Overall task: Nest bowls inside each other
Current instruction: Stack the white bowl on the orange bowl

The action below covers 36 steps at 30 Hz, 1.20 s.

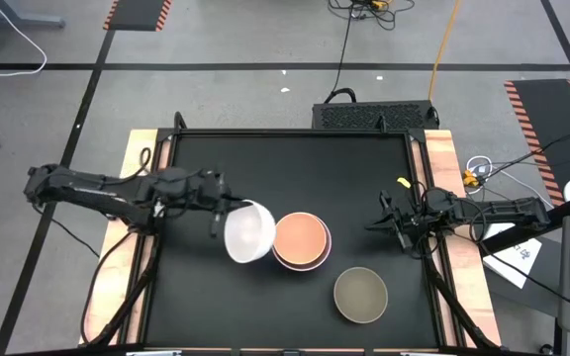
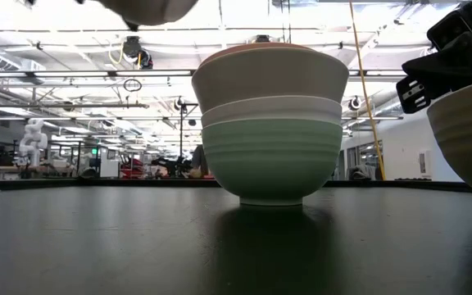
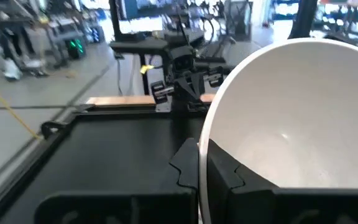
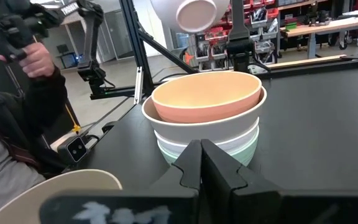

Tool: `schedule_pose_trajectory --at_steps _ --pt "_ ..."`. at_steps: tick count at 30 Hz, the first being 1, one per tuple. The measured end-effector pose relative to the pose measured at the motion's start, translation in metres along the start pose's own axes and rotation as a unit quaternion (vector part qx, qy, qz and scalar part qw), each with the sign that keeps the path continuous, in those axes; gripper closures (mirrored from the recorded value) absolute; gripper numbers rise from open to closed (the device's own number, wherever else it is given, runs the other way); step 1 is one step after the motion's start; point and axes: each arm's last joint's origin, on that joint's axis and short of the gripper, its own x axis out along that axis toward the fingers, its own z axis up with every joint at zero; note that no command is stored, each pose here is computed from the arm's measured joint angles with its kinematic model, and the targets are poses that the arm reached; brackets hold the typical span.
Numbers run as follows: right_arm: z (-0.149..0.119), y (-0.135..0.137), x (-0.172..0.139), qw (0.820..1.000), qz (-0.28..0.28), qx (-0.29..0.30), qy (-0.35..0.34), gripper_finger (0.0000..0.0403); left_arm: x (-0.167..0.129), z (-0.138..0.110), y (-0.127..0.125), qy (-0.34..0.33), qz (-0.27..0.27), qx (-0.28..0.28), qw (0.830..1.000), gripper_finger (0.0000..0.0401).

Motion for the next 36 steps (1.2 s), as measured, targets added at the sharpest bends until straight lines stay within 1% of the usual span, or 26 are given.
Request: schedule_pose_trajectory --at_steps 3,6,9,14,20,23,30,36 --pt "0.0 0.0 0.0 1.0 0.0 0.001 0.0 0.0403 0.022 0.008 0.012 0.036 -0.016 -0.002 0.999 0.0396" --pt "0.0 0.0 0.0 1.0 0.0 0.001 0.0 0.0403 0.045 0.013 0.024 0.067 -0.028 -0.017 0.997 0.0396" --pt "0.0 0.0 0.0 1.0 0.0 0.003 0.0 0.0403 0.064 0.017 0.034 0.1 -0.059 -0.029 0.993 0.0396" --pt "0.0 0.0 0.0 1.0 0.0 0.005 0.001 0.0403 0.095 0.025 0.046 0.151 -0.087 -0.045 0.984 0.0396" --pt "-0.002 -0.001 0.001 1.0 -0.002 0.005 0.01 0.0403 0.13 0.03 0.052 0.19 -0.097 -0.043 0.976 0.0396" --pt "-0.002 -0.001 0.002 1.0 -0.003 0.004 0.015 0.0403 0.139 0.027 0.053 0.199 -0.109 -0.04 0.973 0.0396" --pt "-0.003 -0.001 0.002 1.0 -0.003 0.005 0.016 0.0403 0.149 0.016 0.059 0.216 -0.105 -0.052 0.969 0.0396" --pt "-0.003 -0.001 0.002 1.0 -0.003 -0.002 0.016 0.0403 0.157 0.006 0.058 0.23 -0.112 -0.056 0.965 0.0396"
